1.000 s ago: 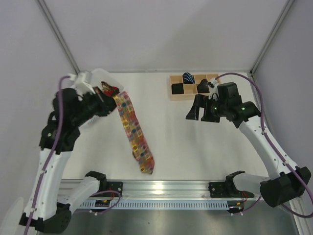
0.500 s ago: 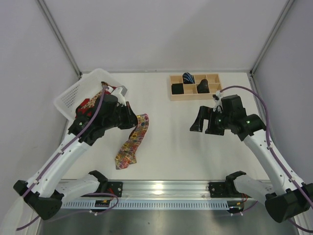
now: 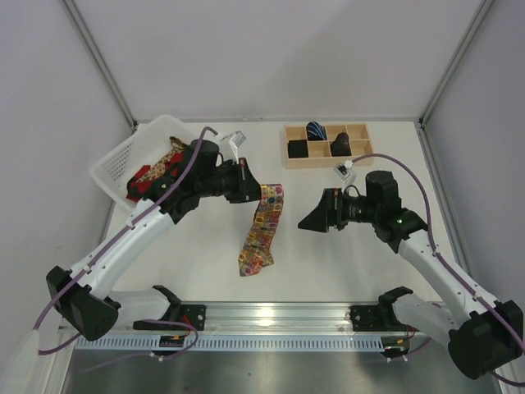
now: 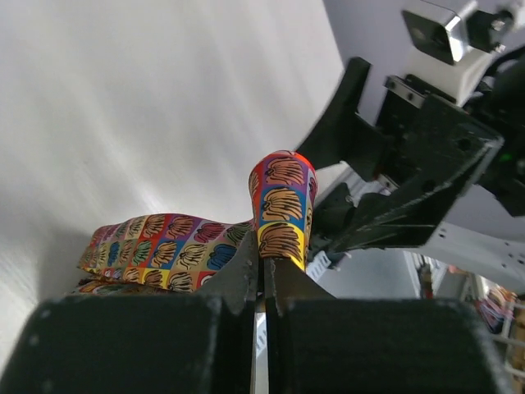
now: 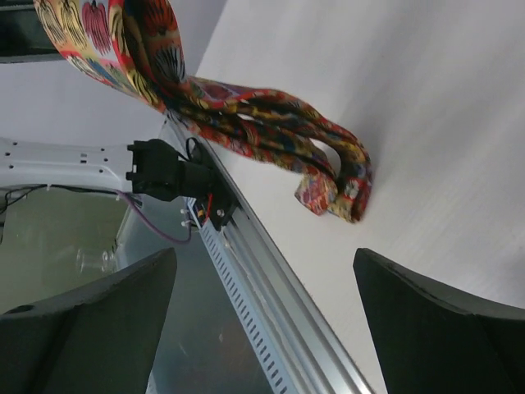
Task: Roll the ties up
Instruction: Move the tie to the center of the board, then flatten the tie
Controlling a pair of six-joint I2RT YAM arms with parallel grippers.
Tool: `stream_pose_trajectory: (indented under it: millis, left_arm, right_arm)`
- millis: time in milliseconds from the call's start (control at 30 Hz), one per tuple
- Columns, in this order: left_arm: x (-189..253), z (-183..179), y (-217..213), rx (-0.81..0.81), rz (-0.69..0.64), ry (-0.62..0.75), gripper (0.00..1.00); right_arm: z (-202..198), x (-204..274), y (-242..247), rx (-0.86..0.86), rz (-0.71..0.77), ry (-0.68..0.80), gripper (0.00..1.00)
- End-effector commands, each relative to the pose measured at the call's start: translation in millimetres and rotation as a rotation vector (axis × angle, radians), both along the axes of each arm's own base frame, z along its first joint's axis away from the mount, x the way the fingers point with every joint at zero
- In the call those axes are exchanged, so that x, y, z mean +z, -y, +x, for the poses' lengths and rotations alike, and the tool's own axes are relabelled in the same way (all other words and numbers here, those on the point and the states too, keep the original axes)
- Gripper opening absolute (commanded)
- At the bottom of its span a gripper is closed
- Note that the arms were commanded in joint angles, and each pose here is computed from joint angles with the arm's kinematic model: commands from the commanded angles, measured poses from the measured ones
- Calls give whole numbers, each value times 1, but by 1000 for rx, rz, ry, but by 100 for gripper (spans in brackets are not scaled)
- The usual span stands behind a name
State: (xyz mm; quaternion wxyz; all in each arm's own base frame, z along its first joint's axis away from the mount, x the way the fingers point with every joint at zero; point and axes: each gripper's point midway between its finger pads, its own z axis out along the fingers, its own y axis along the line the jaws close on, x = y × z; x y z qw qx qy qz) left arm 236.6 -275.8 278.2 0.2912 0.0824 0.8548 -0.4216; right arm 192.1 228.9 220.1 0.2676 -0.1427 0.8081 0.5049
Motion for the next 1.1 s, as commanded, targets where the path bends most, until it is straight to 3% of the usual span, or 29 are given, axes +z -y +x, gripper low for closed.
stream_pose_trajectory:
  millis: [0,267,367,533,767,1033,1067]
  left_arm:
    - [44,-19,15,-103,-149,33,0]
    - [48,-34,16,-114,-236,-4,0]
    - [46,-35,14,-103,-233,-9,0]
    - [46,-37,12,-100,-234,-12,0]
    - [46,-35,11,-79,-242,-18,1]
    - [57,-28,15,-69,-254,3,1]
    - [57,-27,16,-69,-257,-1,1]
  right_arm:
    - [8,36,-26,115,141,190,96]
    - [6,38,-76,191,159,225,89]
    - [3,42,-85,207,169,227,80]
    - [-6,44,-87,215,178,225,78]
    - [-23,46,-96,251,207,185,60]
    - [-43,36,-98,275,188,138,57]
    - [-44,34,-98,277,186,131,48]
